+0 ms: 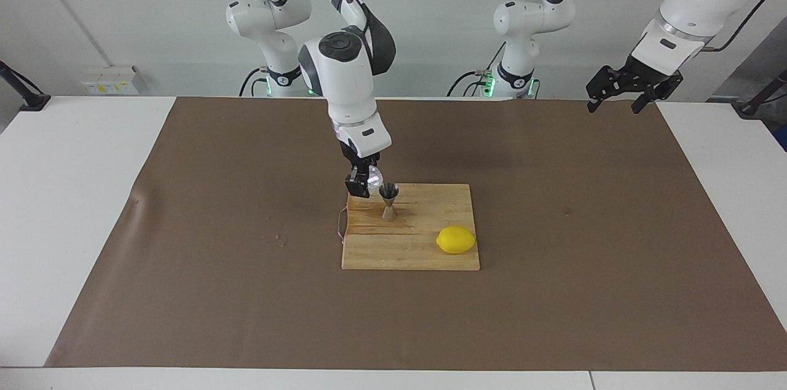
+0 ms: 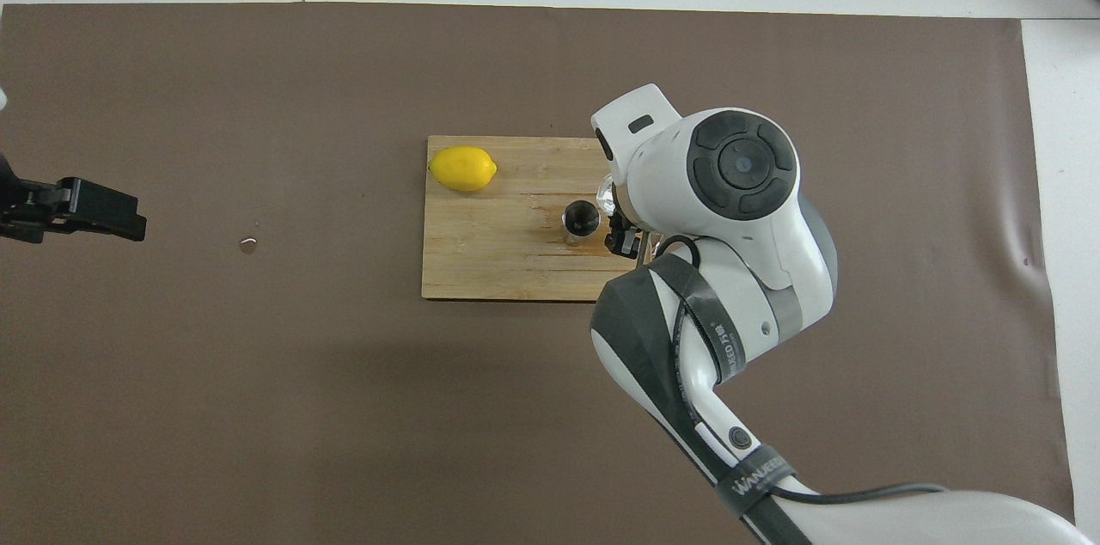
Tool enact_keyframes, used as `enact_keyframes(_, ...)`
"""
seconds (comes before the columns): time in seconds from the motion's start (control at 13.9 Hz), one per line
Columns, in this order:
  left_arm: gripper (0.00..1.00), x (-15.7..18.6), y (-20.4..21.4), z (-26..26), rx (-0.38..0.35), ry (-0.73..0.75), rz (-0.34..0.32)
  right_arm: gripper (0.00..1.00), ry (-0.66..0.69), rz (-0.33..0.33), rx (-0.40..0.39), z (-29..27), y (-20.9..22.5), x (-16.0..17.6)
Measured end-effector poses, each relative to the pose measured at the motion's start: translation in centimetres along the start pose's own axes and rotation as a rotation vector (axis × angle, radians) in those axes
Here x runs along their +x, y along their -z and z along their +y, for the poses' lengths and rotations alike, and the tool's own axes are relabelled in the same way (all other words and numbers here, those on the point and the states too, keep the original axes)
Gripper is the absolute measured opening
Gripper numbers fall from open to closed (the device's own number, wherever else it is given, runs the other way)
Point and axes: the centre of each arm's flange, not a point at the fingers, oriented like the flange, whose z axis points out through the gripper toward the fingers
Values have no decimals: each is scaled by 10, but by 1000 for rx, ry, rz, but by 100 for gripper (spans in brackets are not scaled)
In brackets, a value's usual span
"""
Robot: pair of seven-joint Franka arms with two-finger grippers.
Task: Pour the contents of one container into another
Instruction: 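Tilt the white cup with the right gripper to pour into the metal cup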
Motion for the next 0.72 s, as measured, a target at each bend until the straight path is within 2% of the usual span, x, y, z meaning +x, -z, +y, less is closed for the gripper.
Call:
enact_keyframes(0.36,100,0,0,0,0,0,0,49,35,-70,-56,-14,-9,11)
enact_keyframes(0.72,100,0,0,0,0,0,-1,49,62,-74,-82,-18,-16,15)
